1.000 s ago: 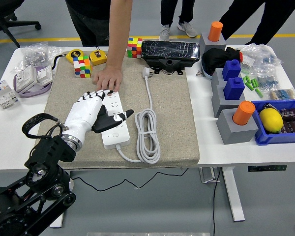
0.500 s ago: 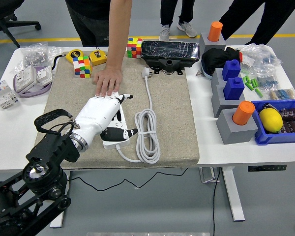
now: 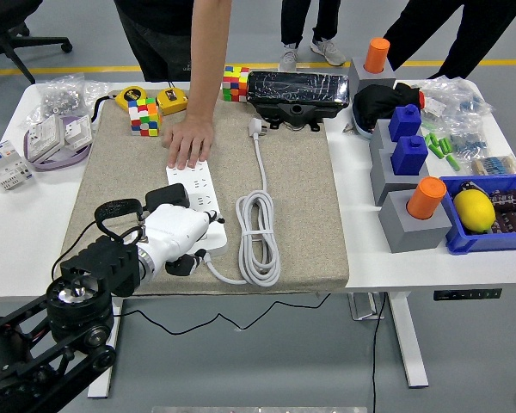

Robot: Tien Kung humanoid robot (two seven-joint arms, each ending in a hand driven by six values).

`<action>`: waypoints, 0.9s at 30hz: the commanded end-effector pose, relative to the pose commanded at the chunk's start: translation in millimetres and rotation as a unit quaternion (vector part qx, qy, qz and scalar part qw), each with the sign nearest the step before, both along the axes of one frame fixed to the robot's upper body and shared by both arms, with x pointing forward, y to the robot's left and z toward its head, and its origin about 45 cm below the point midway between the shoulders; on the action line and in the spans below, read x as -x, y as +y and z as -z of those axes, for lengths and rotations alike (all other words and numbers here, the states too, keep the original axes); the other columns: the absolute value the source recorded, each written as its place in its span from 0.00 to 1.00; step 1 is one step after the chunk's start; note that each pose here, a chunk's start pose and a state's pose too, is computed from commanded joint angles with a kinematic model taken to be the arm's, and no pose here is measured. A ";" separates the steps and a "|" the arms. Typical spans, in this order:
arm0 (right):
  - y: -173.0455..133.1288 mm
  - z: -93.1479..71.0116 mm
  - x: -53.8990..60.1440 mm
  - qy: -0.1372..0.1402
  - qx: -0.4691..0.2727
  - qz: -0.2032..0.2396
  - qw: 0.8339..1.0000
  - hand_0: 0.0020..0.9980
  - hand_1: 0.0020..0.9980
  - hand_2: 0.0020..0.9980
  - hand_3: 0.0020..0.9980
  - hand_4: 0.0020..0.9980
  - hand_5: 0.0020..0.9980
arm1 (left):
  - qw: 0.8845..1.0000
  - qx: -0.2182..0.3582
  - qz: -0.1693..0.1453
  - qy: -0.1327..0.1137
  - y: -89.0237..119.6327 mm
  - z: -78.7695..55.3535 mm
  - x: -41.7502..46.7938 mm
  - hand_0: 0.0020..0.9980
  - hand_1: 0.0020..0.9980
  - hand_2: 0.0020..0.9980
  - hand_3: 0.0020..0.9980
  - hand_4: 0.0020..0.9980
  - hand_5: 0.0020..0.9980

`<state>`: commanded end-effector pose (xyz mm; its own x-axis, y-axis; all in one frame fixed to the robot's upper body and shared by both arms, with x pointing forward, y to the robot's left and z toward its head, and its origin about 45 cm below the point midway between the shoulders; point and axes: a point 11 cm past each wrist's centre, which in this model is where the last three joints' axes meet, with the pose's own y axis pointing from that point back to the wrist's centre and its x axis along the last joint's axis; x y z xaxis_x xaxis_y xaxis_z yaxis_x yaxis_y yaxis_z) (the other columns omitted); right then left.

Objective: Pick up the plug,place it near the board,insert it into the board,press the button

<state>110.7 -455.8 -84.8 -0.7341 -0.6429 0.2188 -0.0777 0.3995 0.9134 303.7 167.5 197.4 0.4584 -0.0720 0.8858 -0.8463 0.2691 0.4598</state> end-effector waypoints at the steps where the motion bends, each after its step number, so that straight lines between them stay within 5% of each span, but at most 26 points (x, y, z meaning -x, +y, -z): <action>1: 0.2 0.1 0.1 0.000 0.000 0.000 1.000 0.79 0.70 0.71 0.76 1.00 1.00 | 1.000 0.003 -0.002 0.001 1.1 3.5 -1.4 0.18 0.00 0.10 0.84 0.61 0.00; 14: 0.5 0.8 2.3 0.003 0.000 0.001 1.000 0.79 0.69 0.71 0.76 1.00 1.00 | 0.999 -0.011 -0.025 0.026 16.1 28.9 -5.8 0.19 0.00 0.11 0.81 0.61 0.00; 27: 0.3 0.4 1.4 0.001 -0.001 0.001 1.000 0.79 0.70 0.71 0.76 1.00 1.00 | 0.999 -0.007 -0.030 0.019 18.7 28.5 -9.1 0.19 0.00 0.11 0.80 0.59 0.00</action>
